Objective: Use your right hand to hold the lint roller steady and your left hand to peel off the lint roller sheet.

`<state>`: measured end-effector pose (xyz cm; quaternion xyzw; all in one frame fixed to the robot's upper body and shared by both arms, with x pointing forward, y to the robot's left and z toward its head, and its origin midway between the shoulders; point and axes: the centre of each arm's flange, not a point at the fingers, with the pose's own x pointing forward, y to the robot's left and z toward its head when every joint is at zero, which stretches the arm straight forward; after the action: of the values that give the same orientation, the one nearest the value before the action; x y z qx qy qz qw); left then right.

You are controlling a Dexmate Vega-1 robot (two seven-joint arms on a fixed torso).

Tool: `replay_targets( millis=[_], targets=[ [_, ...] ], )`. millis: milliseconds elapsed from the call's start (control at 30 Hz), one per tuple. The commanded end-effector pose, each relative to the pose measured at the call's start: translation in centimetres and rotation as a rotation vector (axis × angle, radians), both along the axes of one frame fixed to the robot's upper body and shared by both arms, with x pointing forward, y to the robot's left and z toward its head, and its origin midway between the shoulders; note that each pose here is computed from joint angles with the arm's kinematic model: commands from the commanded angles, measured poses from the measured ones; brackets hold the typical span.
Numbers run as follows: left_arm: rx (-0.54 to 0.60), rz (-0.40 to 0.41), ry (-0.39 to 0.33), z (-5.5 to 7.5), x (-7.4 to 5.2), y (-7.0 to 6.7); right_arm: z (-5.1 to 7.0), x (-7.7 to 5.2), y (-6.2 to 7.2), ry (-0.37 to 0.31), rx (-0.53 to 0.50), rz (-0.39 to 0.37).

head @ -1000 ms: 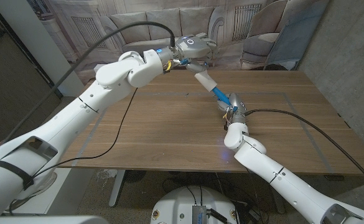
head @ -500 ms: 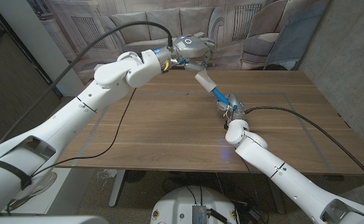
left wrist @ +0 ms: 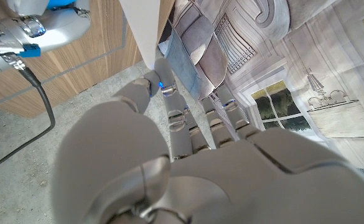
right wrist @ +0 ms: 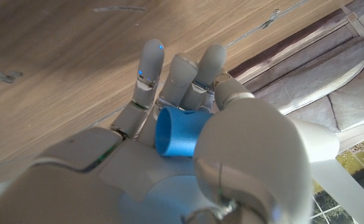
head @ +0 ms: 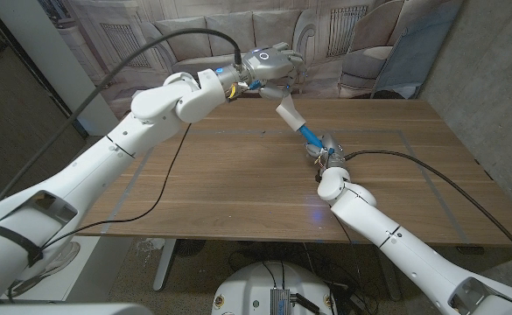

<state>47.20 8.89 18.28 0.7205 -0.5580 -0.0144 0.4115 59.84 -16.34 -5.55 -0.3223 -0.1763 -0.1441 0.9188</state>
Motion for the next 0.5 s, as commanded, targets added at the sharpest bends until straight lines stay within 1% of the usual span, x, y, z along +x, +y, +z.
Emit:
replay_targets(
  millis=[33,267,500],
  targets=[
    [-0.004,-0.022,-0.012,-0.11,-0.71,0.14,-0.54,0.41,-0.47,0.028,0.046,-0.002],
    [-0.003,-0.036,-0.015,-0.17,-1.16,0.18,-1.04,0.53,-0.64,0.044,0.064,-0.011],
    [0.000,-0.049,-0.015,-0.32,-1.69,0.39,-1.29,0.46,-0.70,0.050,0.073,-0.020]
  ],
)
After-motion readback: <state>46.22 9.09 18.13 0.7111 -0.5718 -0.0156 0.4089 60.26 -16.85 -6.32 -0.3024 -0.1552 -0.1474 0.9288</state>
